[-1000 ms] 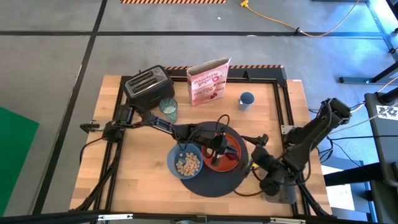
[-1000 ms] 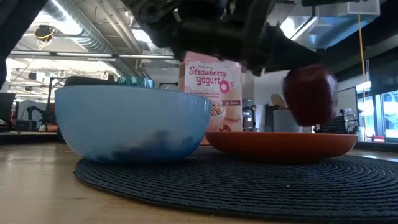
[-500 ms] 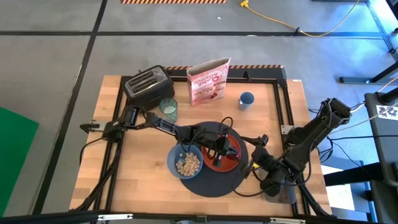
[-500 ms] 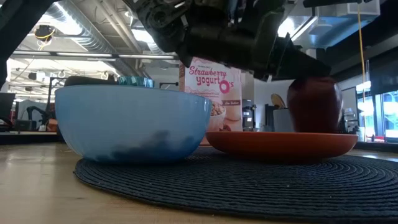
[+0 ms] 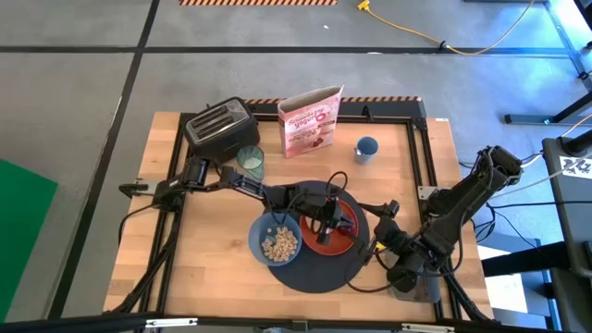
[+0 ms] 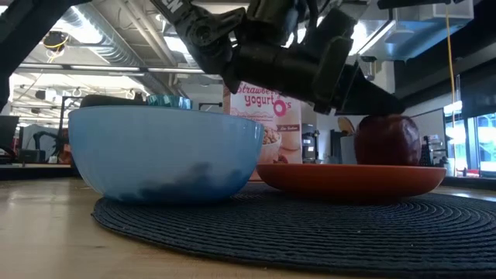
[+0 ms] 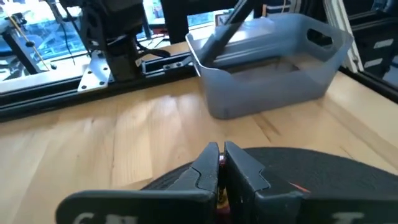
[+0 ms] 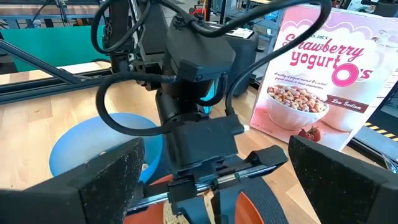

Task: Arrange a breakfast setting
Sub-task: Put the apple on the plate, then put the cup of milk on the mat to the top left of the plate

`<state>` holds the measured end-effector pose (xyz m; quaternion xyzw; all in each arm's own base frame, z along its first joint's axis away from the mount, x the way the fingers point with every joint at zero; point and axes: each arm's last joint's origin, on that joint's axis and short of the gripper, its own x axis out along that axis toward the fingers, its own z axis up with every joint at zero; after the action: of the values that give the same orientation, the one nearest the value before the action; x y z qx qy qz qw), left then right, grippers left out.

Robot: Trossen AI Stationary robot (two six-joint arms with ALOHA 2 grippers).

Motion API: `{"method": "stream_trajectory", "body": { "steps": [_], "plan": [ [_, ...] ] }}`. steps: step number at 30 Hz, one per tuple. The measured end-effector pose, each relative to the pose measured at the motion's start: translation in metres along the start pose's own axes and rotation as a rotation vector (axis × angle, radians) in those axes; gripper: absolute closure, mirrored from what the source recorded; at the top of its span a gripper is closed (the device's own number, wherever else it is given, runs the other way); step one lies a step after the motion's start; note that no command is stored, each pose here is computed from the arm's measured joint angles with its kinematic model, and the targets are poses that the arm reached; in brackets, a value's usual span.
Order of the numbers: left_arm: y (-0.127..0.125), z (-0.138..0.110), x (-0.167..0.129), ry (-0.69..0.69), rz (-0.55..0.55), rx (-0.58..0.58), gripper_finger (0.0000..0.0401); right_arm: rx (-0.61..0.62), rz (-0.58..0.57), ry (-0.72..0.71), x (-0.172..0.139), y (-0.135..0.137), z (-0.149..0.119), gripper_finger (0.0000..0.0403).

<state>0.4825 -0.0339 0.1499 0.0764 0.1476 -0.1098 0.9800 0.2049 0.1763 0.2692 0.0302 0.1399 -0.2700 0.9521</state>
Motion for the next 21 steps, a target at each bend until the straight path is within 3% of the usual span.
{"method": "stream_trajectory", "body": {
  "steps": [6, 15, 21],
  "plan": [
    [0.002, -0.002, 0.0, 0.007, 0.008, -0.035, 0.0373, 0.0, 0.0, 0.0, 0.0, 0.0, 0.0, 0.0015],
    [0.002, 0.0, -0.001, 0.007, -0.006, -0.075, 0.0271, 0.033, -0.028, -0.044, 0.0, 0.0, 0.002, 0.0015],
    [0.005, 0.031, -0.02, -0.008, 0.005, -0.08, 0.0216, 0.072, -0.047, -0.081, -0.002, -0.005, 0.007, 0.0015]
  ]
}}
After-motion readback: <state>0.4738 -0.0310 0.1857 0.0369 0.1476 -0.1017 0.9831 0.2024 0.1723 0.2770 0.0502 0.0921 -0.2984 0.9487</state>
